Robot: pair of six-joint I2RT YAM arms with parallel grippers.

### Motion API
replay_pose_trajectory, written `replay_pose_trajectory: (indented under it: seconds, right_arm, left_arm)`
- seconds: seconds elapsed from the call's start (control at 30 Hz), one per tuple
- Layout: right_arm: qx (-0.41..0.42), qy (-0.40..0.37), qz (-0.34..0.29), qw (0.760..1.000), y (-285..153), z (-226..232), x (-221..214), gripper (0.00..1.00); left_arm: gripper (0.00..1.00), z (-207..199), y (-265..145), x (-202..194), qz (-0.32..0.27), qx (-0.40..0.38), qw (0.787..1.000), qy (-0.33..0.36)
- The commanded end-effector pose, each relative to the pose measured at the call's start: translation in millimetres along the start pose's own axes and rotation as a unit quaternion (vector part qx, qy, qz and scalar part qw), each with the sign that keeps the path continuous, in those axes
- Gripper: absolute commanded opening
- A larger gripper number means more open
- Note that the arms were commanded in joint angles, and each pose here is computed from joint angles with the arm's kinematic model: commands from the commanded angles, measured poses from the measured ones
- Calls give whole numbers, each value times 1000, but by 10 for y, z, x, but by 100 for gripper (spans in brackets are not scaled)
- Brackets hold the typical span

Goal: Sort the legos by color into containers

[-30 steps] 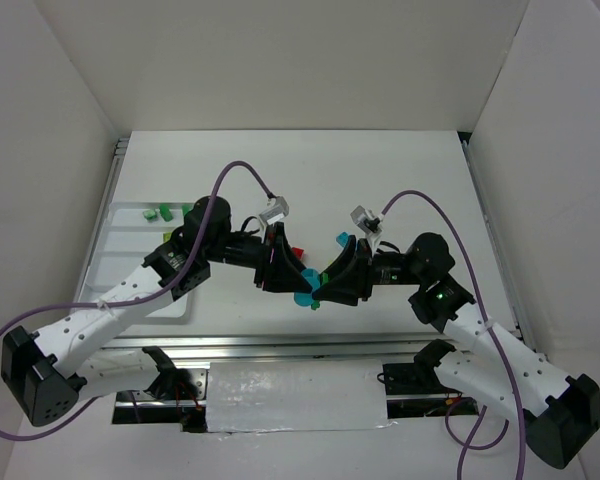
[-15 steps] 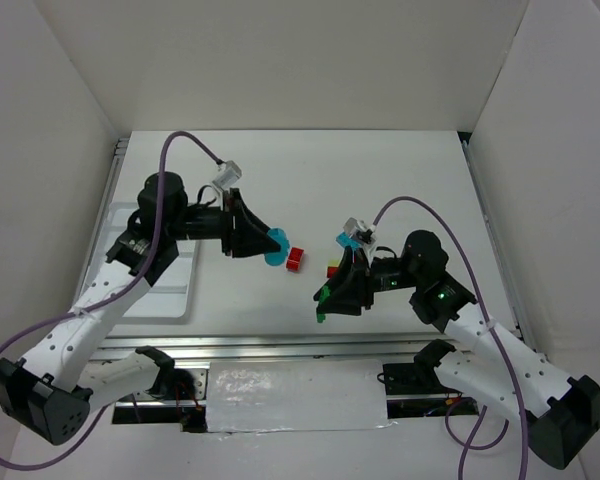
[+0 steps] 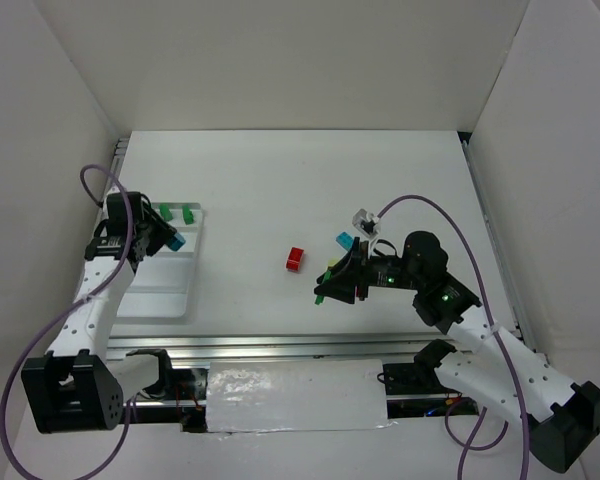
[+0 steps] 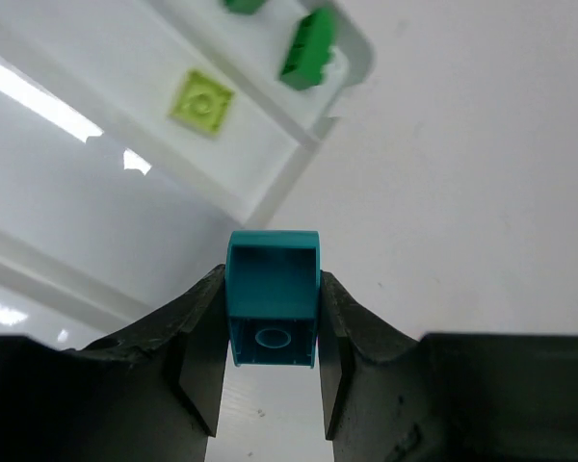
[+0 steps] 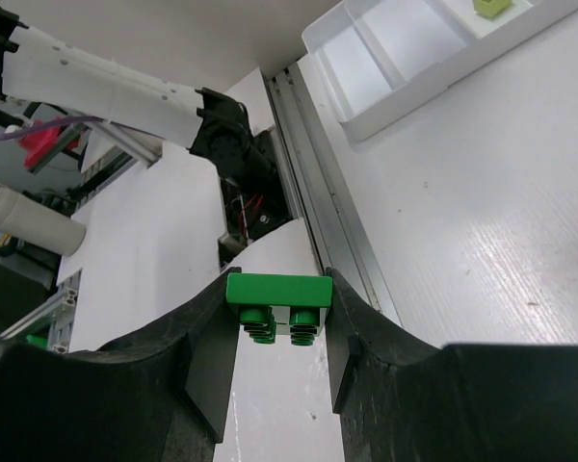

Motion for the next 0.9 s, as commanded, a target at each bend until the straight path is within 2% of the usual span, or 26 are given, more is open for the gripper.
replay_pose_trajectory:
  seconds: [0.0,0.23,0.4,0.5,0.7,0.73,0.83,0.87]
  right_arm:
    - [-4,-23,-22,999,-51,82,92,0]
    - [-2,-24,-20,1000,-63,76,58,0]
    - [3,-19,-17,1000,-46,58,34,0]
    - [4,-19,-14,1000,-38,54,35,0]
    - [3,-20,-13,1000,-30,49,43,0]
    - [2,-17,-12,1000,-24,35,40,0]
    - [6,-16,-7,1000,-14,42,39,0]
    - [7,-16,-8,1000,-9,44,47,0]
  left_arm:
    - [0,246,110,30,-49,98,990,-92]
    - [0,514,330,-294,-28,165,978,-124]
    - [0,652,480,-402,-16,178,975,-129]
    - [6,698,542,-440,-5,180,975,-129]
    - [45,748,566,-483,2,181,974,-135]
    - [59,750,570,-487,3,180,974,-134]
    - [84,751,583,-477,13,180,975,-132]
    - [97,732,577,-448,14,178,975,-131]
Point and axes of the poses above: each gripper's point midway between its finger pads, its own y axis out along the fingers, its own z axis along the line the jaws close on, x = y × z, the point moved 5 cm from there along -y, back along the fingers, and after that the axes turned 13 degrees about y, right-handed, at the moved point
